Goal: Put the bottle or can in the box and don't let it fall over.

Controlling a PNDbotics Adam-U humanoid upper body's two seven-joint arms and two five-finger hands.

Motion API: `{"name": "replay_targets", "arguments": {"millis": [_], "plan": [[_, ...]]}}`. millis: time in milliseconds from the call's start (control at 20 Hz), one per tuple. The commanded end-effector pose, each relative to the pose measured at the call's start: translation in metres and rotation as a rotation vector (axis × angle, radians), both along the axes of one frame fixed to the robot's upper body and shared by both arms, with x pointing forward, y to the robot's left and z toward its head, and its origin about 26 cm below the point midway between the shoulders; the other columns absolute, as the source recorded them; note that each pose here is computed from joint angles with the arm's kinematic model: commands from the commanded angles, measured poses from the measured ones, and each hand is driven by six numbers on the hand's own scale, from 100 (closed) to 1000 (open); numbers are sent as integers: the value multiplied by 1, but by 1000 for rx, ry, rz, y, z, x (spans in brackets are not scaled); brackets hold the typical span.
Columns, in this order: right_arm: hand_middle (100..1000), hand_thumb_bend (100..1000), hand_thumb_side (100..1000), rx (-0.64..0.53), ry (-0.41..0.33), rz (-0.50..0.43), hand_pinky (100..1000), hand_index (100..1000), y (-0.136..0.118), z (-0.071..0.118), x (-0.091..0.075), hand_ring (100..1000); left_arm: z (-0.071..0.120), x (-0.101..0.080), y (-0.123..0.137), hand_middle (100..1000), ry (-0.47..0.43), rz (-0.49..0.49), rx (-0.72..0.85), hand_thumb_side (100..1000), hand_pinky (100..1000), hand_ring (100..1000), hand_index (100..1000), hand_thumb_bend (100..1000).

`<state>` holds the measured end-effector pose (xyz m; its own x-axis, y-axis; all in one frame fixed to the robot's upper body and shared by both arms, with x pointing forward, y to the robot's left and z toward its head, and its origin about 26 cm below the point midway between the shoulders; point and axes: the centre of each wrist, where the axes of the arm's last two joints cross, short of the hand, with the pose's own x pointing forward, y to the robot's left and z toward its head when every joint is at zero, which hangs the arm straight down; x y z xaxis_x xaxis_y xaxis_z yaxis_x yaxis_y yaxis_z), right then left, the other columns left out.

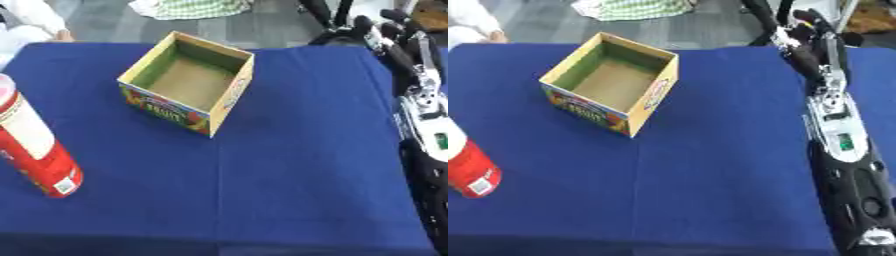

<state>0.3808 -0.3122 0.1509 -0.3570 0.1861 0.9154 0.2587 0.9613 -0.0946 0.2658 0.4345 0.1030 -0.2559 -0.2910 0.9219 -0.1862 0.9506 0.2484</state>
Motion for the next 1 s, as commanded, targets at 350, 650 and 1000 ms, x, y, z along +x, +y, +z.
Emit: {"name": "replay_targets", "arguments": {"millis": [350, 650, 1000], "plan": [[1000, 717, 432, -26, -34, -13, 730, 787, -6, 14, 0, 955, 9, -9, 3, 826, 5, -110, 111, 440, 1000, 1000, 861, 725], [1000, 716, 436, -23, -33, -14, 729, 786, -6, 13, 0, 954, 2, -13, 6, 851, 46, -155, 168, 409, 1000, 1000, 883, 678], [1000, 715, 438, -19, -32, -16, 729, 786, -6, 13, -1, 953, -7, -16, 7, 855, 78, -172, 158, 353, 1000, 1000, 888, 615]]}}
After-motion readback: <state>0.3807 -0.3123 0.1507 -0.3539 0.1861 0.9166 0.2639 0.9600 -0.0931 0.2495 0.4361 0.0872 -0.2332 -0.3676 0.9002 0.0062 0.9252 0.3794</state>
